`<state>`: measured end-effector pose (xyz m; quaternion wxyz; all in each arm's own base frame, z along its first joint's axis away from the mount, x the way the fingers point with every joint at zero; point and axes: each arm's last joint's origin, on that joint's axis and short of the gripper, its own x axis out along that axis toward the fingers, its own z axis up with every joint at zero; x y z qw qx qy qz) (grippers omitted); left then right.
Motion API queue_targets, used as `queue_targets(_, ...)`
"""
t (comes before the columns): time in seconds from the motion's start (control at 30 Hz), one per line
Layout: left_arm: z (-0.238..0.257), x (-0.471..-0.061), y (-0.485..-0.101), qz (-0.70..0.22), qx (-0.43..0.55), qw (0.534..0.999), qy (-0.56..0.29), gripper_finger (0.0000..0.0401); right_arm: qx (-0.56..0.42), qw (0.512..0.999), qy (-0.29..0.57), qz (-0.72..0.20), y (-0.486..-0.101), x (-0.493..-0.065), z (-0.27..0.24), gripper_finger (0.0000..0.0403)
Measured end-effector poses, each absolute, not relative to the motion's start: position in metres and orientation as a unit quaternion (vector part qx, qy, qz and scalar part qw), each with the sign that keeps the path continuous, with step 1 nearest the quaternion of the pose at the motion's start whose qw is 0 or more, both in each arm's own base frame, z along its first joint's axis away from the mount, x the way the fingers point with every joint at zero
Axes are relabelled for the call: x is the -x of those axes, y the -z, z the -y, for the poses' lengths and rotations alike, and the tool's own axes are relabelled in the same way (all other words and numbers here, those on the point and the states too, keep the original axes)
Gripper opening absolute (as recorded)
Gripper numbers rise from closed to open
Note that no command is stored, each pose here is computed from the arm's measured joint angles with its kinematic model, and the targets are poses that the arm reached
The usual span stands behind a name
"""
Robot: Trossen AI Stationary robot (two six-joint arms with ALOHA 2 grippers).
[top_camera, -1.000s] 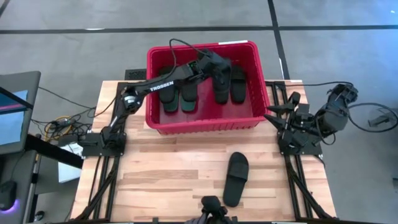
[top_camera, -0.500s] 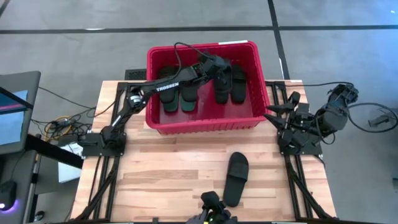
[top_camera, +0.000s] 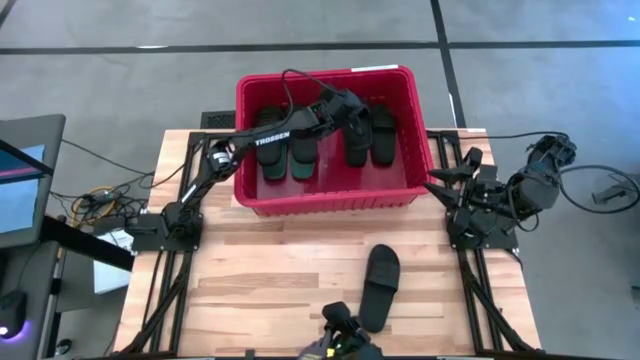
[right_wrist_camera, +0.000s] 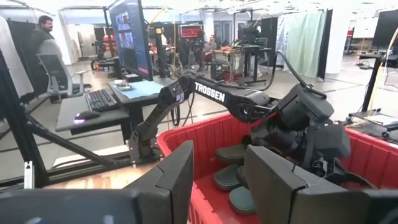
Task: Pick and place slides into bin
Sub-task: Put the black slide into the red bin
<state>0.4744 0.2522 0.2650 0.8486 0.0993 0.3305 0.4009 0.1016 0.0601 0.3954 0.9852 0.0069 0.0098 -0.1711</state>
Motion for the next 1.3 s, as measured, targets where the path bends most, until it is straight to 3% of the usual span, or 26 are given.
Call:
queue_targets(0.67,-0.263,-0.471,-0.267,-0.305,-0.072,0.874,-0.371,0.0114,-0.009,0.985,0.171,-0.011,-0.395,-0.102,-0.06,0.0131)
queue_targets(1.3,-0.275,-0.463,-0.265,-0.296,0.012,0.9,-0.32,0.0155,-0.017,0.985,0.171,-0.01,-0.395,-0.102,-0.06,0.0131)
